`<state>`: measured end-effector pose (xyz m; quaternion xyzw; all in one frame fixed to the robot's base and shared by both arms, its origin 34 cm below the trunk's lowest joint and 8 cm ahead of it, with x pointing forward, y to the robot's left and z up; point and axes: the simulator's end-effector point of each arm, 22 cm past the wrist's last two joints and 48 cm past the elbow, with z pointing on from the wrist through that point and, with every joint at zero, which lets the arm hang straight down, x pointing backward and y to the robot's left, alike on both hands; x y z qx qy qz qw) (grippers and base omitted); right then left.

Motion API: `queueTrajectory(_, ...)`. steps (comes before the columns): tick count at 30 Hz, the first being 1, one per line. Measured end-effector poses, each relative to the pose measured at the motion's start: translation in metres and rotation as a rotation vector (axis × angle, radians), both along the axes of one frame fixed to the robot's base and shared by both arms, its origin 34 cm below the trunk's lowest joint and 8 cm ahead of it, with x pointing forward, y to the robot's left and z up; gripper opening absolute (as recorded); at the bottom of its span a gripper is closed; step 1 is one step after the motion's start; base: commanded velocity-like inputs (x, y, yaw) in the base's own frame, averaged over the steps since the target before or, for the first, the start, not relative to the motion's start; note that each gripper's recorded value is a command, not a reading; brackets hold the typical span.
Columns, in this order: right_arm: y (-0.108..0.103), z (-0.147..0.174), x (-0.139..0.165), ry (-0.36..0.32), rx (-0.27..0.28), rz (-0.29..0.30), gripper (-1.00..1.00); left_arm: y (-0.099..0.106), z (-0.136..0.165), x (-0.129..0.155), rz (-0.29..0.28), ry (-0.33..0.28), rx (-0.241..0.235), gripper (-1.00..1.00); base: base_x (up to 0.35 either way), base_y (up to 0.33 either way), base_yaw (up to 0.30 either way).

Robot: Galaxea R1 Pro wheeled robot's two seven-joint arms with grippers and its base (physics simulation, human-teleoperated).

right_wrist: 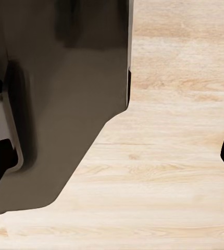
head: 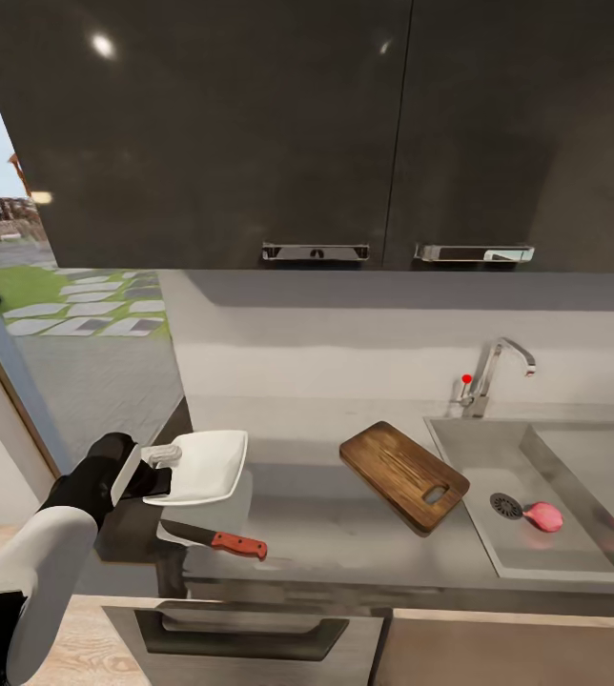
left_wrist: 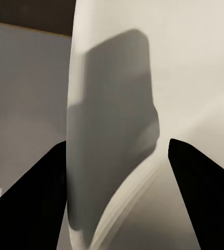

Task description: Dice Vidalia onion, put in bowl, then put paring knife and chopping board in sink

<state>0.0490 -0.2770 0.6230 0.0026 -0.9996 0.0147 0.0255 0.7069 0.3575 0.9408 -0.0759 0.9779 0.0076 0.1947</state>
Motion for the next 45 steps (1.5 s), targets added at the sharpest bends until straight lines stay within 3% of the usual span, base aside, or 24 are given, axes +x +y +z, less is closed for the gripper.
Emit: queueTrajectory(45,0.0000,0.0006,-0.0030,0.005,0.000,0.000,1.00,0.0001,-0.0003,0.0004,0.001,-0.002,-0.004,-1.00,0.000,0.000,0.000)
